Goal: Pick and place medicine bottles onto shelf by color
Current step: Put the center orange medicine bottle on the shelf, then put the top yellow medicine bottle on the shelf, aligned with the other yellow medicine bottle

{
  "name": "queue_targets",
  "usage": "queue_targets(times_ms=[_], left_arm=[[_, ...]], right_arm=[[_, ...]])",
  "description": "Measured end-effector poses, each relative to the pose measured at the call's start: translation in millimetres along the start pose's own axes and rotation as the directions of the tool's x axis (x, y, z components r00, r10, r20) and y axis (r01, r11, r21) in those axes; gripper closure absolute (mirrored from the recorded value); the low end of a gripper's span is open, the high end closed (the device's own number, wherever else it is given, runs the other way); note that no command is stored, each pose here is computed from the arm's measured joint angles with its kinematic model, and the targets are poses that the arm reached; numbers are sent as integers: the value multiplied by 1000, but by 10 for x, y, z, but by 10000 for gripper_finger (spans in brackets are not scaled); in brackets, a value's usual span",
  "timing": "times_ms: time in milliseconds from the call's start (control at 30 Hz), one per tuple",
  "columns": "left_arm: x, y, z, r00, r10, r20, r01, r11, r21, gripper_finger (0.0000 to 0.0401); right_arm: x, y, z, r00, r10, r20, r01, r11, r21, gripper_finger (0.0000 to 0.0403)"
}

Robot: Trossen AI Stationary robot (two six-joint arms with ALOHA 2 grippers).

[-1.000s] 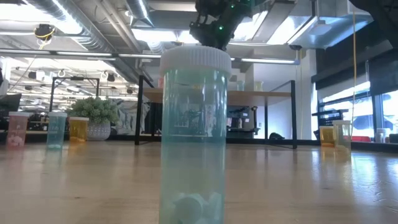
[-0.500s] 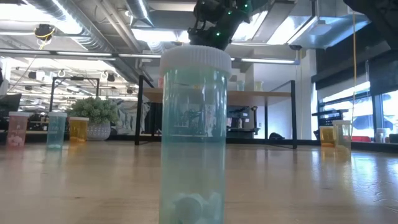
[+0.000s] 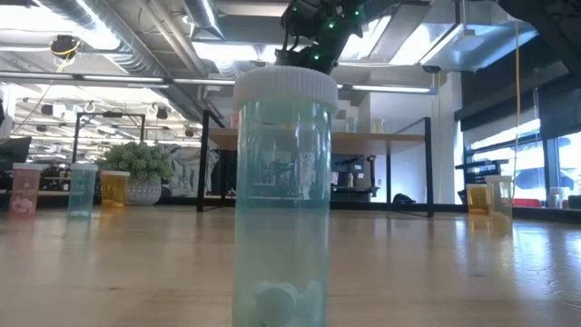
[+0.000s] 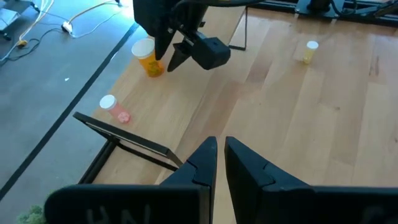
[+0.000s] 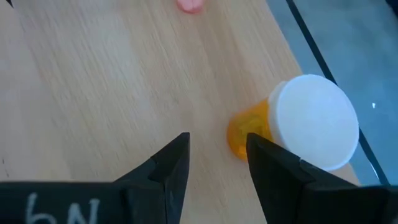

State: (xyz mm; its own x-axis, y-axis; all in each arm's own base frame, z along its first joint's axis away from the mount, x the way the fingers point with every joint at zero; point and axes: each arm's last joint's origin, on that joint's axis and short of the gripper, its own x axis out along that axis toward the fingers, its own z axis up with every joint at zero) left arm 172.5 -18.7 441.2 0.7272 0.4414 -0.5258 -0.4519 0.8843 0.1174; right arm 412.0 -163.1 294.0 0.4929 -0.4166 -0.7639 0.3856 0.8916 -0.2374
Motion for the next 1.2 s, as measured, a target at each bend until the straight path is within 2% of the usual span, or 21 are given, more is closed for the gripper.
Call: queue_targets(times_ms=[467, 700, 967, 1100, 1200], left_arm=[[0, 0, 0, 1000, 0, 0, 0, 1000, 14, 374], [0, 0, 0, 1000, 0, 0, 0, 1000, 11, 374], [0, 2, -5, 1000, 1, -4, -2, 999, -40, 374], [0, 5, -13, 1000, 4, -12, -4, 999, -41, 374], [0, 4, -13, 1000, 3, -12, -4, 994, -105, 374]], right_arm=[[-1, -15, 26, 999, -46, 22, 46, 999, 4, 242], [-61, 95, 12, 998, 59, 9, -59, 998, -11, 242], [-672, 347, 106, 991, 112, 76, -107, 992, -66, 242], [-1082, 397, 94, 991, 65, 117, -60, 997, -42, 242], [-1353, 420, 29, 992, 48, 115, -47, 999, -13, 242]])
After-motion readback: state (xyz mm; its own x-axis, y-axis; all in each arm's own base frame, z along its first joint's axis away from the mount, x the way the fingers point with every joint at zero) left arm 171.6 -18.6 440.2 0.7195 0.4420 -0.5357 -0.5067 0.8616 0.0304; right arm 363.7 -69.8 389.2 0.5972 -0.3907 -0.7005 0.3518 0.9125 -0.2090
